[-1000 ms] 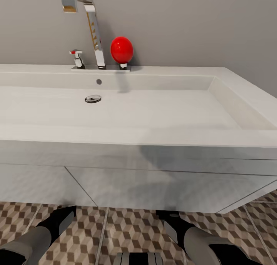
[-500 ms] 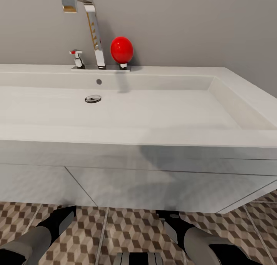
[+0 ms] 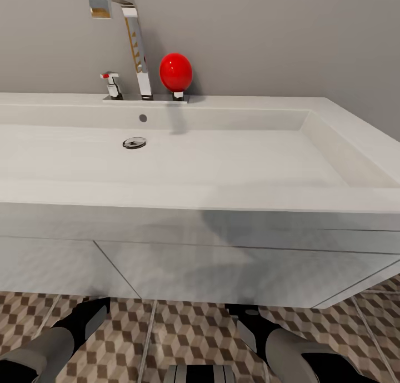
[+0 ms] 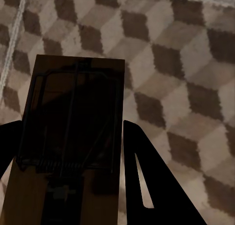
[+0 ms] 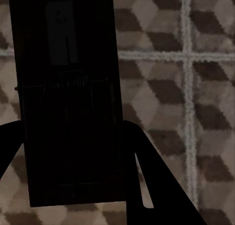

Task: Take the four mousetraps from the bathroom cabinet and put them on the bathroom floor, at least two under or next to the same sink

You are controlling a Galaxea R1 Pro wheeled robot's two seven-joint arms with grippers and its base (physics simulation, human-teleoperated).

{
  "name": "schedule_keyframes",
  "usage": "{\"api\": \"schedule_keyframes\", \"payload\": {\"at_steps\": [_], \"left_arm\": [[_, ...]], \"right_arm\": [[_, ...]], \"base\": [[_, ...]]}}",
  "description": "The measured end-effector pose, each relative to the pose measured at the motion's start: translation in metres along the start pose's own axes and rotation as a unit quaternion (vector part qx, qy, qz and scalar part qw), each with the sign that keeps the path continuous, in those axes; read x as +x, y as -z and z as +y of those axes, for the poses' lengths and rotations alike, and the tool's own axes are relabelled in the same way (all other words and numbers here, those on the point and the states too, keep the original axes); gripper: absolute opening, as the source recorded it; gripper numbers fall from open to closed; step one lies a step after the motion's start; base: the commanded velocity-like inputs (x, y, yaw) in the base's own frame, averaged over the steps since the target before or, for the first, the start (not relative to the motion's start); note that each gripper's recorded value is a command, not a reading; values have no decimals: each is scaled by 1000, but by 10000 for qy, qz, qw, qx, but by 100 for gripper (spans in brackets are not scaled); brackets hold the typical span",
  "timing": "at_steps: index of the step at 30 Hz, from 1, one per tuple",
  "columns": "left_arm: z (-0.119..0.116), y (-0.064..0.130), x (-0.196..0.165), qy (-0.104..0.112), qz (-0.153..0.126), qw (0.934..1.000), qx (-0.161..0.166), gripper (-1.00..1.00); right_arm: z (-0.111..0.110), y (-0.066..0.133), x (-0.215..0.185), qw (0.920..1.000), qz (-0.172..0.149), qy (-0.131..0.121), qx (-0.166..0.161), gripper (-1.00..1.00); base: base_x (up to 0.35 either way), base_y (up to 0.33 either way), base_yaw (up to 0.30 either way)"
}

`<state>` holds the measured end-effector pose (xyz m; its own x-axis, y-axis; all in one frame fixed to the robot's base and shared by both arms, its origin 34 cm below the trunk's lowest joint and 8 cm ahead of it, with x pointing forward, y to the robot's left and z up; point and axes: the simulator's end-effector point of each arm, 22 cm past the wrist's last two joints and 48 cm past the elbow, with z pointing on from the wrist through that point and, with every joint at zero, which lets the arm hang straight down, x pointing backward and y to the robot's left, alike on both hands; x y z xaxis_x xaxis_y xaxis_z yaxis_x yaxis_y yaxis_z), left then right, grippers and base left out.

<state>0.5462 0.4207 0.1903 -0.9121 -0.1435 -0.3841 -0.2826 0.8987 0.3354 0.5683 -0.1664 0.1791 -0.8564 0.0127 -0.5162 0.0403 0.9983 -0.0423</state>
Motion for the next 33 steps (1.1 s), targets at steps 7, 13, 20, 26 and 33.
{"api": "schedule_keyframes", "payload": {"at_steps": [7, 13, 20, 26, 33], "left_arm": [[0, 0, 0, 22, -5, 10000, -2, -100], [0, 0, -1, 7, -23, 10000, 2, -100], [0, 0, -1, 35, -27, 10000, -2, -100], [-2, -2, -1, 45, -37, 10000, 14, -100], [-5, -5, 0, 25, -27, 10000, 27, -100]], "right_arm": [[0, 0, 0, 10000, 1, 0, 0, -100], [0, 0, 0, 10000, -5, 9, 0, -100], [0, 0, 0, 10000, -1, 3, 0, -100], [0, -2, -1, 10000, -20, -18, 10, -100], [-1, -6, -1, 10000, -33, -25, 16, -100]], "base": [[0, 0, 0], [0, 0, 0], [0, 0, 0], [0, 0, 0], [0, 0, 0]]}}
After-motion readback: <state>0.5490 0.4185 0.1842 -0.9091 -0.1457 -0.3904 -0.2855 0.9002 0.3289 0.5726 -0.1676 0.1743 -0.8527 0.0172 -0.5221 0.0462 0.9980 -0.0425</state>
